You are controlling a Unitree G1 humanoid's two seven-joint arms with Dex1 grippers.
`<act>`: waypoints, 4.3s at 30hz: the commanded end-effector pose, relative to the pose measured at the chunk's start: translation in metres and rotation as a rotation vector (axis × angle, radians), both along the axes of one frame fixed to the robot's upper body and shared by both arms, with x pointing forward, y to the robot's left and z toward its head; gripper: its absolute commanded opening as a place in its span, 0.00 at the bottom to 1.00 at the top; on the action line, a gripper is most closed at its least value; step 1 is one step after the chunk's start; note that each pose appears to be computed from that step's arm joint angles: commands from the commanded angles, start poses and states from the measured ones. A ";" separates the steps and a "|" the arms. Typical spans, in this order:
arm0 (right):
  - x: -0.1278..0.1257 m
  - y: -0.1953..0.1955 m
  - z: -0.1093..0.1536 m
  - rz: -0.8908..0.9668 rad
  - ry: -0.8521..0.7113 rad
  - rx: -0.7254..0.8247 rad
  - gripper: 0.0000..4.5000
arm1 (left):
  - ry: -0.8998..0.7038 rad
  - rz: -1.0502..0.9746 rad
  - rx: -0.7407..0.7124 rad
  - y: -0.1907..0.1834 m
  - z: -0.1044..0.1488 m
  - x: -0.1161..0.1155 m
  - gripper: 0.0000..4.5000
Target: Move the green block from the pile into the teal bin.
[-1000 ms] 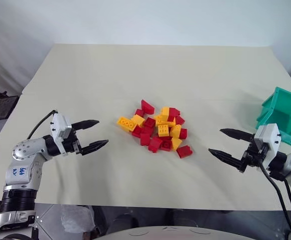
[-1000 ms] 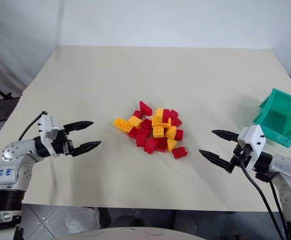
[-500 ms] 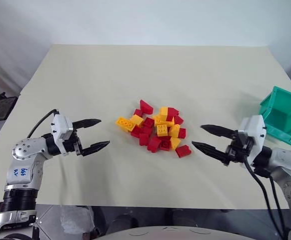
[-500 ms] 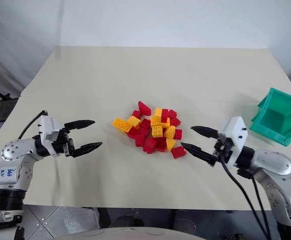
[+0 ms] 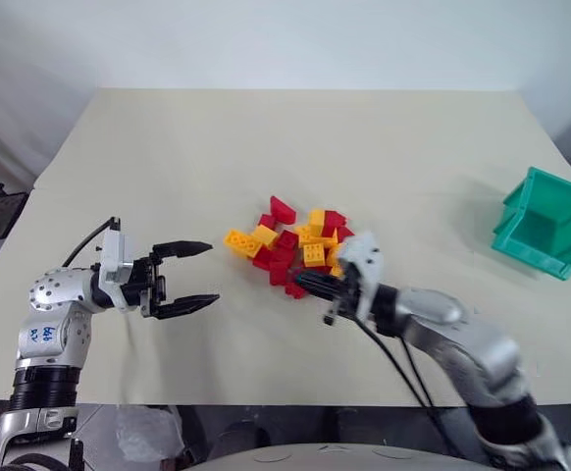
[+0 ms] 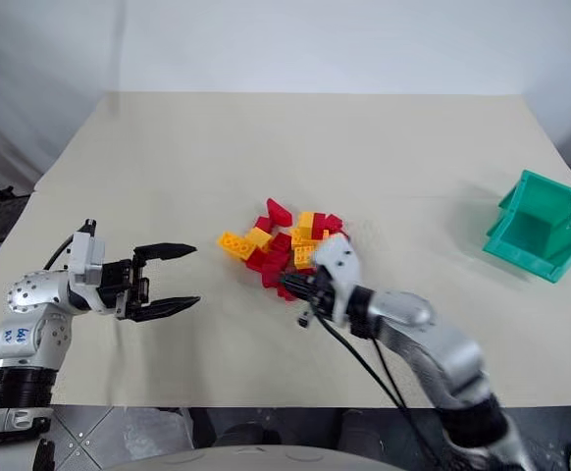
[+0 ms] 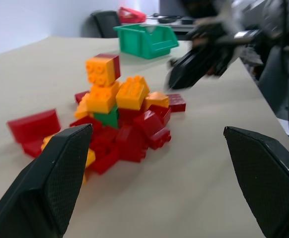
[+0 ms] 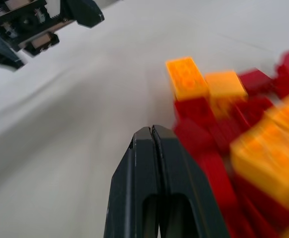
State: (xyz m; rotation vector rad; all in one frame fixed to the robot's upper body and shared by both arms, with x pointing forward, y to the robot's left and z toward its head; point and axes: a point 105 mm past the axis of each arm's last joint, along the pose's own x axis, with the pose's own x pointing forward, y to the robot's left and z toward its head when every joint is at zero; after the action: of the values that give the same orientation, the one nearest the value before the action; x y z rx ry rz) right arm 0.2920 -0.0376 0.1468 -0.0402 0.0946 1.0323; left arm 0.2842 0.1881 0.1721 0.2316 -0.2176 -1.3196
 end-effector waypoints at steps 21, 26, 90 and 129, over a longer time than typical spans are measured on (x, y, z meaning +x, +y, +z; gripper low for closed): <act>0.073 -0.063 0.035 -0.285 -0.263 0.038 0.01 | -0.046 0.025 -0.051 -0.009 0.001 -0.004 1.00; 0.070 -0.061 0.045 -0.254 -0.292 0.044 0.01 | -0.045 0.023 -0.055 -0.010 0.001 -0.004 1.00; 0.018 -0.116 0.080 -0.029 -0.114 -0.352 0.99 | -0.090 0.030 -0.042 0.000 0.010 0.019 1.00; 0.108 -0.021 0.015 0.184 -0.017 -0.781 0.99 | -0.128 0.019 -0.080 -0.019 0.002 0.007 1.00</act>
State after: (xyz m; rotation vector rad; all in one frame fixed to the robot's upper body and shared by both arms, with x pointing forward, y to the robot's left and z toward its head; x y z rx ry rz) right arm 0.3971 -0.0619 0.1666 -0.7761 0.4722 1.1313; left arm 0.2927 0.1676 0.1657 0.2174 -0.3378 -1.2856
